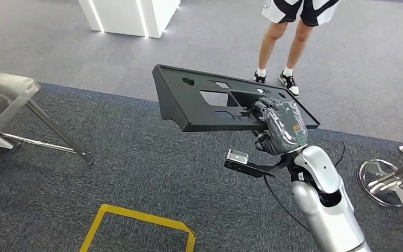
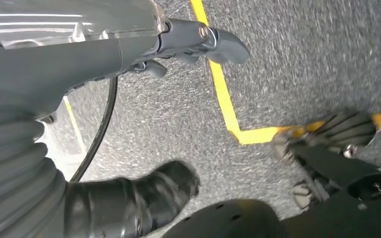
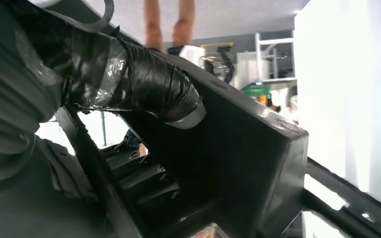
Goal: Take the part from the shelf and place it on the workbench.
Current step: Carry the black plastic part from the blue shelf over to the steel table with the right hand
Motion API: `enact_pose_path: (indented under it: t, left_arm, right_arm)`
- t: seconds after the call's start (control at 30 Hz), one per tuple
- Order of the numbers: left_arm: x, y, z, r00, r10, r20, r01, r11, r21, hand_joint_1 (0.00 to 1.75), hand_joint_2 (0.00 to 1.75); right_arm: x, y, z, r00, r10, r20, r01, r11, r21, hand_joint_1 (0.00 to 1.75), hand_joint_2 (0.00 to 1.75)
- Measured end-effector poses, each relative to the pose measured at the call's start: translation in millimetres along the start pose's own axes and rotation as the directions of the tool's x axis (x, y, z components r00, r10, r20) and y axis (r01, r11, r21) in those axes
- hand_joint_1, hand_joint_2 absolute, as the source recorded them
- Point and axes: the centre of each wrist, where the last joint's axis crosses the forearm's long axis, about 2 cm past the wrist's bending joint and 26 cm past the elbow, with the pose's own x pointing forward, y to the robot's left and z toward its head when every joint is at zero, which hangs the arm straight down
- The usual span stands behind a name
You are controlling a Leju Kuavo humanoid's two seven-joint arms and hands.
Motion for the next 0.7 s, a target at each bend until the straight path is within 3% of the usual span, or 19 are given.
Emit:
enact_pose_path:
  t: [0.27,0.7]
  left_arm:
    - [-1,1,0,1.0,-0.009,0.011,0.009,1.0,-0.003,0.0,1.75]
    - [-12,5,2,1.0,-0.028,0.004,0.028,1.0,-0.003,0.0,1.75]
  right_arm:
    - [-3,-2,-1,1.0,0.025,0.0,-0.025,1.0,-0.004,1.75,1.75]
    - [-18,-21,-26,0.994,0.105,-0.002,-0.105,0.994,-0.019,1.75,1.75]
